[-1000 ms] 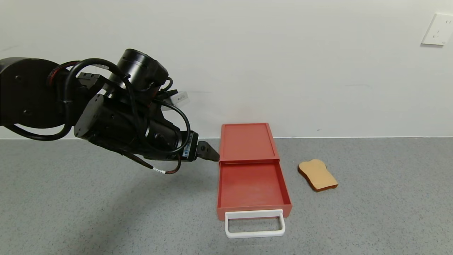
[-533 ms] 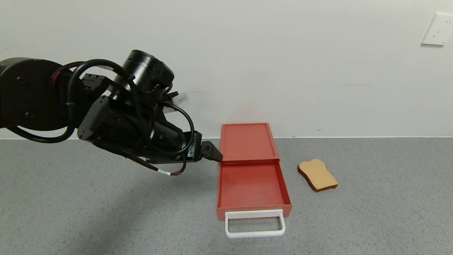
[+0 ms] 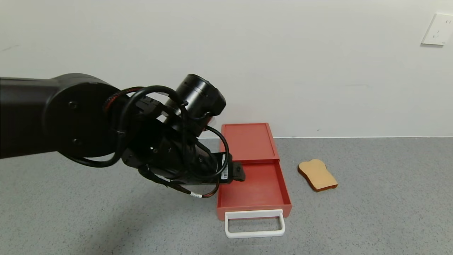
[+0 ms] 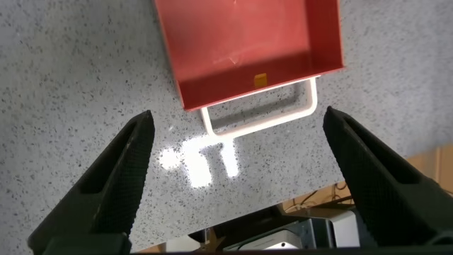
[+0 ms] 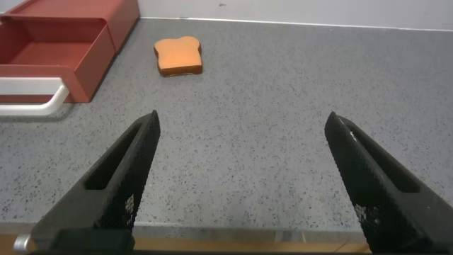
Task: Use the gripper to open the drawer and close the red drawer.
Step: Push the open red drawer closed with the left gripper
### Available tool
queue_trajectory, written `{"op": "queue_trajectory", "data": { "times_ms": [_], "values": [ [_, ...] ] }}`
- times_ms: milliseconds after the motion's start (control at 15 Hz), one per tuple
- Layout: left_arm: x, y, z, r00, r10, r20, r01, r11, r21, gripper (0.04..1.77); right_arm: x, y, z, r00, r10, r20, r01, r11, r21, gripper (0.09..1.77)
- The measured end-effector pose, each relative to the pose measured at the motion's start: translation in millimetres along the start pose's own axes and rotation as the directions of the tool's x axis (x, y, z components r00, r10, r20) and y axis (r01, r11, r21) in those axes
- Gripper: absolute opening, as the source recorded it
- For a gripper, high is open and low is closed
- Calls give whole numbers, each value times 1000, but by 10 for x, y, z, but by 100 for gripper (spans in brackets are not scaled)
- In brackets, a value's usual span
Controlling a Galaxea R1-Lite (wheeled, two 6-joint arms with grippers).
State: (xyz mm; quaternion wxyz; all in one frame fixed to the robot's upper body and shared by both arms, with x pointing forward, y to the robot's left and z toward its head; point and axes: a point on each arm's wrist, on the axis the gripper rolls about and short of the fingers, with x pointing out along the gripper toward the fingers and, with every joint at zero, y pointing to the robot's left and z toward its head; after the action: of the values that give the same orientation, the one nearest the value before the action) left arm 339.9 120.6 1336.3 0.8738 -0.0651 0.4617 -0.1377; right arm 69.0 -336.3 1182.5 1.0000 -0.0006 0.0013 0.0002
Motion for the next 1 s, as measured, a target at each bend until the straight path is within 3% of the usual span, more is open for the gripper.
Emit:
{"op": "queue_trajectory", "data": {
  "times_ms": [267,600,1000],
  "values": [
    [174,-177,-150,996,41,-81,-43,999,-23,172,0,0,0,1000,0,0,0,1000,1,171],
    [400,-381,-301,979,89,-182,-91,996,-1,172,0,0,0,1000,-1,0,1,1000,1,171],
    [674,-610,-418,966,107,-236,-103,994,33,172,0,0,0,1000,0,0,0,1000,0,171]
  ]
}}
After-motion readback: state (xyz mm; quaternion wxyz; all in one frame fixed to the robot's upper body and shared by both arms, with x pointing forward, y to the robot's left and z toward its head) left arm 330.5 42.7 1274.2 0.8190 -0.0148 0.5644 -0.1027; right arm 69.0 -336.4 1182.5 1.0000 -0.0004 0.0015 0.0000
